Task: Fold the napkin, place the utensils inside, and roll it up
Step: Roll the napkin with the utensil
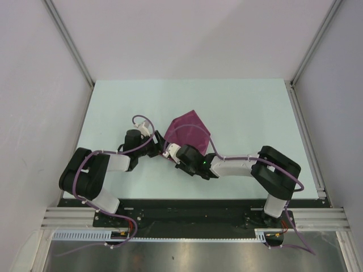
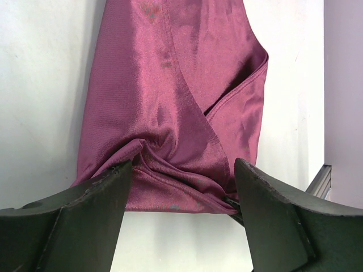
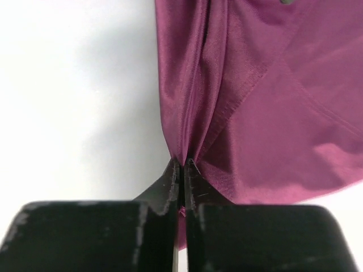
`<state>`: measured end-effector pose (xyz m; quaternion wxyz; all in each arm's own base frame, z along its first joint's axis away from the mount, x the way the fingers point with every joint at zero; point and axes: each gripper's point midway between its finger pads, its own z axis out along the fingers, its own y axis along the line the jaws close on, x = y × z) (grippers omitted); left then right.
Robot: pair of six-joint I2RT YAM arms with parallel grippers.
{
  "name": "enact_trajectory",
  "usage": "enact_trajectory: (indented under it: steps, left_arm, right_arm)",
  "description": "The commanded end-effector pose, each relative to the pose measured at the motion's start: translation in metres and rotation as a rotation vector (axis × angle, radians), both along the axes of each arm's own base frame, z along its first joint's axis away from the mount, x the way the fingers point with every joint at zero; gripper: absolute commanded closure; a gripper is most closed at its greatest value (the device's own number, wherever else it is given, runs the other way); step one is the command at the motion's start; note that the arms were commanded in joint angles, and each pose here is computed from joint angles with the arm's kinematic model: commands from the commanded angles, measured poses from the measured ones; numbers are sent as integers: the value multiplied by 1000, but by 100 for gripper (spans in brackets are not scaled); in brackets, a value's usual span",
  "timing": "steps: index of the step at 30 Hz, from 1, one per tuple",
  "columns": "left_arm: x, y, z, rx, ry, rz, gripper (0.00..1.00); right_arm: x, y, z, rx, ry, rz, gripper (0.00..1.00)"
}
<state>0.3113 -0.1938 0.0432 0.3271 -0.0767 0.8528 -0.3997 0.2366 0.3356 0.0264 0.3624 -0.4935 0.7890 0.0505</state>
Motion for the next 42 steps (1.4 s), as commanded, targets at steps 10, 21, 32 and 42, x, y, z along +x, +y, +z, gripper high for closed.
enact_trajectory:
  steps: [10,21,32,42]
  left_arm:
    - [-6,29,-26,121,77,60,20]
    - [-3,31,-30,143,88,59,20]
    - [-4,38,-39,185,129,82,20]
    - [-8,42,-47,209,159,83,20]
  right_arm:
    - [-32,20,16,242,638,105,100]
    - [-18,13,9,373,936,49,100]
    - [3,-11,-17,415,1041,-72,100]
    - [19,-17,16,472,960,-96,69]
